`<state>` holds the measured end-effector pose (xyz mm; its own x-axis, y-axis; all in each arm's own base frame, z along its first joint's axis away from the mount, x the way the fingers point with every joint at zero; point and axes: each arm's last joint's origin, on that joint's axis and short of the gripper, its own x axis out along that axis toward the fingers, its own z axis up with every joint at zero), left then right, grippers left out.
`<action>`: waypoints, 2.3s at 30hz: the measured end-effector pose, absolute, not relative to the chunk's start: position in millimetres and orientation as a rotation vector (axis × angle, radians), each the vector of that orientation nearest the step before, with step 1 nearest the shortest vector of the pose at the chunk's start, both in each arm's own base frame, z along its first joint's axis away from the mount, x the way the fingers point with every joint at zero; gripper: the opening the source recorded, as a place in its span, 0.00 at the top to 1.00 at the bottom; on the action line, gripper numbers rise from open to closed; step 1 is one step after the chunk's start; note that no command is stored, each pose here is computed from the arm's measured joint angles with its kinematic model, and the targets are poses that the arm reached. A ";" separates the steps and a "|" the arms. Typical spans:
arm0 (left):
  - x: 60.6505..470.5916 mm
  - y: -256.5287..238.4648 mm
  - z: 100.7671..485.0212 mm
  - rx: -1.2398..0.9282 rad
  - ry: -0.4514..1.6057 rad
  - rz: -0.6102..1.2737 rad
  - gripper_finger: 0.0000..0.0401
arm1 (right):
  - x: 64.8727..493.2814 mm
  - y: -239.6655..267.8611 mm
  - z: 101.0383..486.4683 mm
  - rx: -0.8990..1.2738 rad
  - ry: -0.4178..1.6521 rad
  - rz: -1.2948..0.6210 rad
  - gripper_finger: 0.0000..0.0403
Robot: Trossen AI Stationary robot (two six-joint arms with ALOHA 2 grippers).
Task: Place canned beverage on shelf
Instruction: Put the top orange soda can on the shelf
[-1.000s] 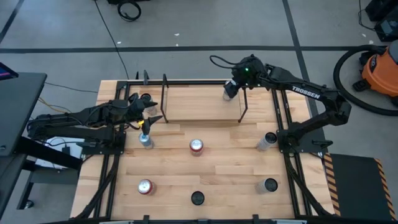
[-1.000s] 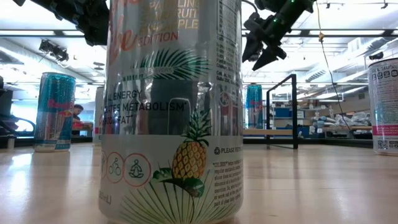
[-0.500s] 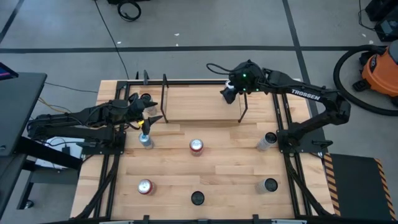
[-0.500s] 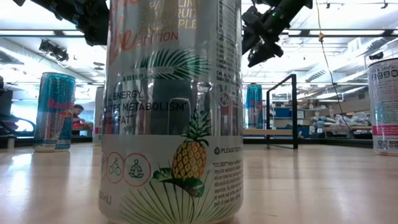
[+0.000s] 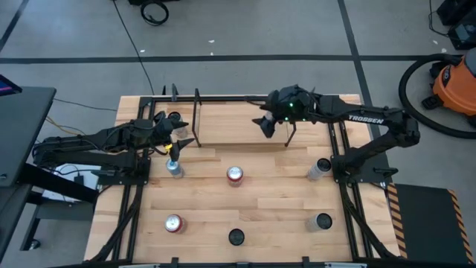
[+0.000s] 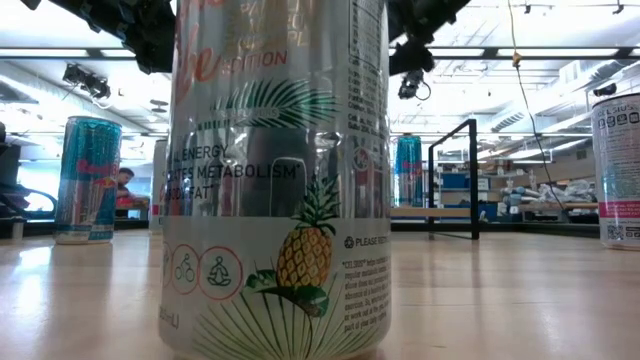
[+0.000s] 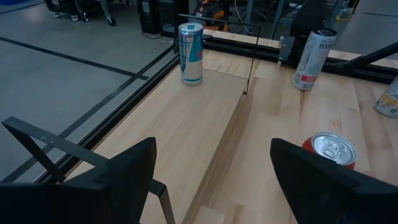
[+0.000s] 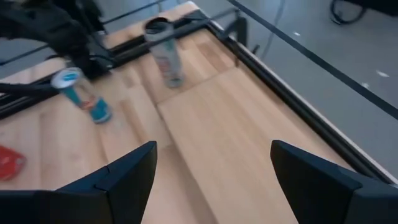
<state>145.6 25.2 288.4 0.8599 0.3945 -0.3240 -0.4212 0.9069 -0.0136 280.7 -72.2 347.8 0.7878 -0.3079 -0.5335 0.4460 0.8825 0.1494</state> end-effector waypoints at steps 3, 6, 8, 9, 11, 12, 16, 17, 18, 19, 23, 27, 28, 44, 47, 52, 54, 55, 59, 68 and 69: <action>145.6 25.3 288.4 -0.085 0.322 0.429 0.21 | 283.9 -61.2 348.9 0.257 0.514 -0.391 0.20; 145.5 25.3 288.4 -0.085 0.322 0.429 0.21 | 285.5 -51.3 349.1 0.214 0.507 -0.449 0.20; 145.6 25.2 288.4 -0.084 0.322 0.428 0.21 | 286.1 -45.4 349.6 0.184 0.498 -0.496 0.20; 145.6 25.2 288.4 -0.085 0.322 0.428 0.21 | 286.6 -42.5 350.0 0.169 0.493 -0.509 0.20; 145.6 25.2 288.4 -0.084 0.322 0.429 0.21 | 287.7 -37.6 351.1 0.150 0.481 -0.509 0.20; 145.5 25.3 288.5 -0.084 0.322 0.429 0.21 | 288.5 -35.6 352.1 0.149 0.470 -0.501 0.20; 145.5 25.2 288.5 -0.084 0.322 0.429 0.21 | 290.4 -28.3 354.0 0.127 0.453 -0.470 0.20; 145.5 25.3 288.5 -0.084 0.322 0.429 0.21 | 290.6 -27.0 354.2 0.124 0.451 -0.465 0.20; 145.5 25.3 288.5 -0.084 0.322 0.429 0.21 | 291.0 -25.5 354.4 0.123 0.448 -0.460 0.20; 145.5 25.2 288.5 -0.085 0.321 0.428 0.21 | 291.1 -24.0 354.4 0.122 0.449 -0.455 0.20; 145.5 25.2 288.5 -0.084 0.322 0.428 0.21 | 291.5 -17.9 354.4 0.138 0.444 -0.444 0.20; 145.5 25.3 288.5 -0.084 0.322 0.428 0.21 | 293.0 -9.1 352.2 0.130 0.452 -0.440 0.17; 145.5 25.2 288.5 -0.084 0.322 0.428 0.21 | 294.9 -6.9 350.6 0.135 0.450 -0.440 0.15; 145.9 25.2 289.7 -0.085 0.308 0.427 0.21 | 328.5 24.1 309.5 0.112 0.587 -0.259 0.02; 145.9 25.2 289.7 -0.086 0.307 0.427 0.21 | 334.8 24.6 299.5 0.102 0.634 -0.195 0.01; 145.9 25.3 289.7 -0.085 0.307 0.428 0.21 | 346.2 22.2 282.8 0.090 0.697 -0.051 0.01; 145.9 25.2 289.7 -0.085 0.308 0.427 0.21 | 354.6 22.3 275.0 0.075 0.694 0.040 0.01; 145.9 25.2 289.8 -0.086 0.307 0.427 0.21 | 359.1 22.5 271.8 0.064 0.682 0.093 0.01; 145.9 25.3 289.8 -0.085 0.307 0.427 0.21 | 369.1 21.3 263.1 0.029 0.655 0.226 0.01; 146.1 25.3 289.9 -0.086 0.305 0.427 0.21 | 371.7 13.6 256.3 -0.069 0.664 0.278 0.01; 146.1 25.3 290.1 -0.086 0.303 0.427 0.21 | 371.7 12.5 256.2 -0.076 0.662 0.287 0.01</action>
<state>146.1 25.3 290.1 0.8659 0.3947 -0.3072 -0.4202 0.9072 -0.0189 371.7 12.5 256.2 0.7507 0.2386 -0.6160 -0.2868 0.9578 0.0215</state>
